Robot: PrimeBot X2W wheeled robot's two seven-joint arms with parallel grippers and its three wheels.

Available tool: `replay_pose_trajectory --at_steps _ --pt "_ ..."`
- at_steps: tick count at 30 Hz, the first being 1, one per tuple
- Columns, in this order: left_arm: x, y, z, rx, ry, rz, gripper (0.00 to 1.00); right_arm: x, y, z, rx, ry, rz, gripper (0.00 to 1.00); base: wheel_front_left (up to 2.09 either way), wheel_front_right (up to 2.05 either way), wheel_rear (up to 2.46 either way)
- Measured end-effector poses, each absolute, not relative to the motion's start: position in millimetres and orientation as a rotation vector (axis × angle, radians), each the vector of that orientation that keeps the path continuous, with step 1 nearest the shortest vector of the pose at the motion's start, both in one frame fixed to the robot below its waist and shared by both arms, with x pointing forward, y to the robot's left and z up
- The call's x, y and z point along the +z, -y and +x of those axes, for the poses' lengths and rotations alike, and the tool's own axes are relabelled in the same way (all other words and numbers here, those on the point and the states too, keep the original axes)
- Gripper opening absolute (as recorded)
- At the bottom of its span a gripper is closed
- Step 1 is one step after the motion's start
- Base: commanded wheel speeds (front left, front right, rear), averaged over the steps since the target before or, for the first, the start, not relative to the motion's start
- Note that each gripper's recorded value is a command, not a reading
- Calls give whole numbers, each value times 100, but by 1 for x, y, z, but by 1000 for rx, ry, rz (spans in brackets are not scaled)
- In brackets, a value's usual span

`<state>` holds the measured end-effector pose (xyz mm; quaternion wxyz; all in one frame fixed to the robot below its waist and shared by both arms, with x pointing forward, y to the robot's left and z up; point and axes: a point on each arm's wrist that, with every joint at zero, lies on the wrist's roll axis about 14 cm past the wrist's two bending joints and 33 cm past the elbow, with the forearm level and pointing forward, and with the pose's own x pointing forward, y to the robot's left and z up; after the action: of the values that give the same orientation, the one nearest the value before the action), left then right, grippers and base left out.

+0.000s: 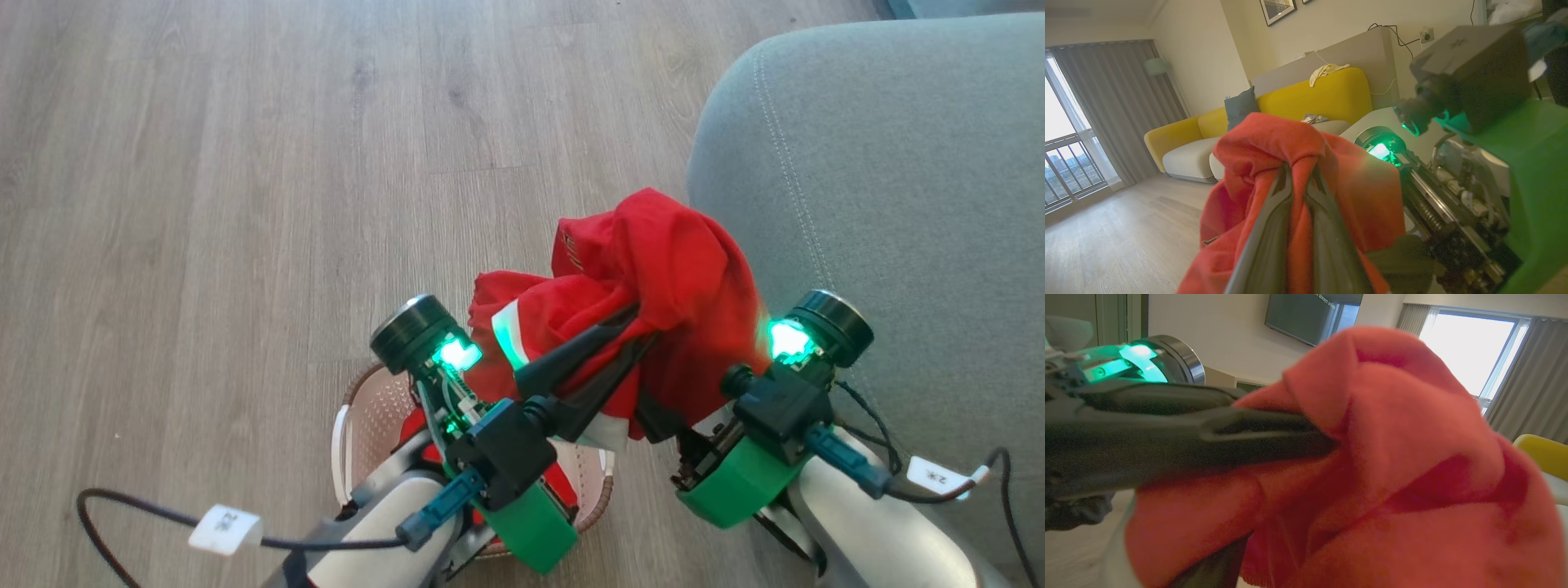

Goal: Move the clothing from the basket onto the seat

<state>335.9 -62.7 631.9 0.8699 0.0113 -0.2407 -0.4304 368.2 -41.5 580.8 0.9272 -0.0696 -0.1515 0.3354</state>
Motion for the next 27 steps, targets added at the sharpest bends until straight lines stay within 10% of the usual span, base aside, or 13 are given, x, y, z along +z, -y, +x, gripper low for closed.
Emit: replay_pose_trajectory --at_steps 1,2,10,12,13,27 --pt "631 63 335 -904 500 25 0 580 40 368 691 310 -146 21 0 0 0" --pt "630 63 335 -904 496 26 0 580 39 368 693 311 -147 0 0 0 0" --pt "633 59 337 -883 493 6 0 595 35 368 678 352 -110 0 0 0 0" --pt "635 58 337 -879 499 3 42 599 35 368 676 366 -108 0 0 0 0" --pt "636 57 337 -875 500 2 97 600 35 368 675 373 -111 0 0 0 0" --pt "636 33 352 -766 488 -32 100 618 68 384 529 429 -146 0 0 0 0"
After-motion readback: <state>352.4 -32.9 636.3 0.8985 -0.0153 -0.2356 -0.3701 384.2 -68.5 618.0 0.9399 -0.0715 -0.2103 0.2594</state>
